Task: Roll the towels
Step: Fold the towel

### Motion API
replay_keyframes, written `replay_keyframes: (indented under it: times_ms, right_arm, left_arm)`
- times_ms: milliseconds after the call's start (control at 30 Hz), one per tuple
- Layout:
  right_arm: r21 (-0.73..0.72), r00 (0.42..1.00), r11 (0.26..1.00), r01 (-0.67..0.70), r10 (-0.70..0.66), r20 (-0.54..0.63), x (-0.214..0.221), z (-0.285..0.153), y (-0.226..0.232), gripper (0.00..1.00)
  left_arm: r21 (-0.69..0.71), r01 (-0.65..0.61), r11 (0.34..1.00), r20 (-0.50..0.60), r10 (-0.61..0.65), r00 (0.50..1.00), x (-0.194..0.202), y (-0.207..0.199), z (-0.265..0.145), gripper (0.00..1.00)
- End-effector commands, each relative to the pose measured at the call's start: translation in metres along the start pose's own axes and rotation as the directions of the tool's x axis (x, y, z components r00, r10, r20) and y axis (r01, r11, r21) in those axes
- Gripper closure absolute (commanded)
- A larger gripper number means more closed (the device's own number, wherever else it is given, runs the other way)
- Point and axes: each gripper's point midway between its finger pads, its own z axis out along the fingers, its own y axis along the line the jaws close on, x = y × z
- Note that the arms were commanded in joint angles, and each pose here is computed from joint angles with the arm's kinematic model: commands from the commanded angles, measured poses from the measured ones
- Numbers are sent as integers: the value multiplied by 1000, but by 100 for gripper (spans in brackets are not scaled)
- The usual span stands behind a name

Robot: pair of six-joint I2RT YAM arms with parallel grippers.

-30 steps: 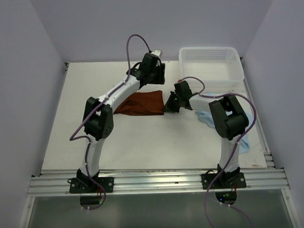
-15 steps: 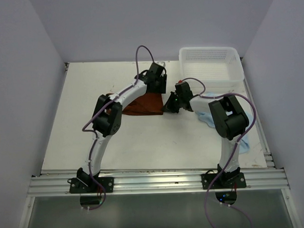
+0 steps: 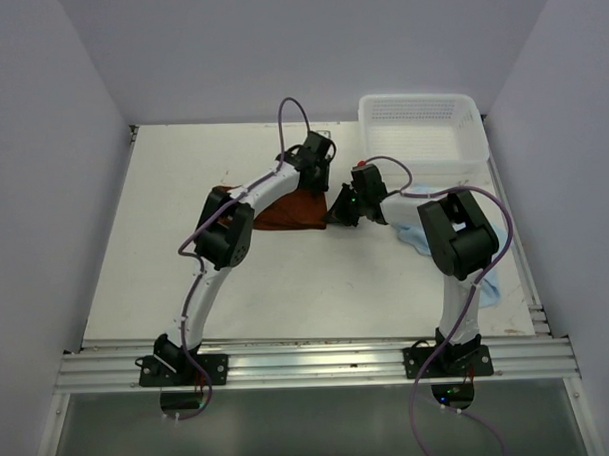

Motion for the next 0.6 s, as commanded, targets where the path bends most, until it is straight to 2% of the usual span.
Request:
replay_keyframes:
  times_ms: [0,133,233,333,467,567]
  right_arm:
    - [130,998,991,-6,13,-55,24,7,-45,100]
    - [130,999,991,9,-3,-46,24,3,-43,100]
    - [130,999,991,22,-17,-42,23,1,-41,100]
    - [123,998,992,42,-36,-47,25,0,-37,100]
    - [115,995,989,92,-88,-39,23,-8,-23,100]
    - [113,989,983,144,-146,4,12,-28,-5,100]
  left_arm:
    - [-54,-18,998,-47,15,999,16,7,17,64]
    - [-101,-47,994,-107,36,994,31,18,24,71]
    - [-147,-63,987,-121,45,992,37,29,25,81]
    - [-148,-58,987,-109,42,993,32,28,20,98]
    - [-89,-11,996,-53,7,999,8,13,2,100]
    - [-34,28,999,28,-27,999,-24,-1,-27,100]
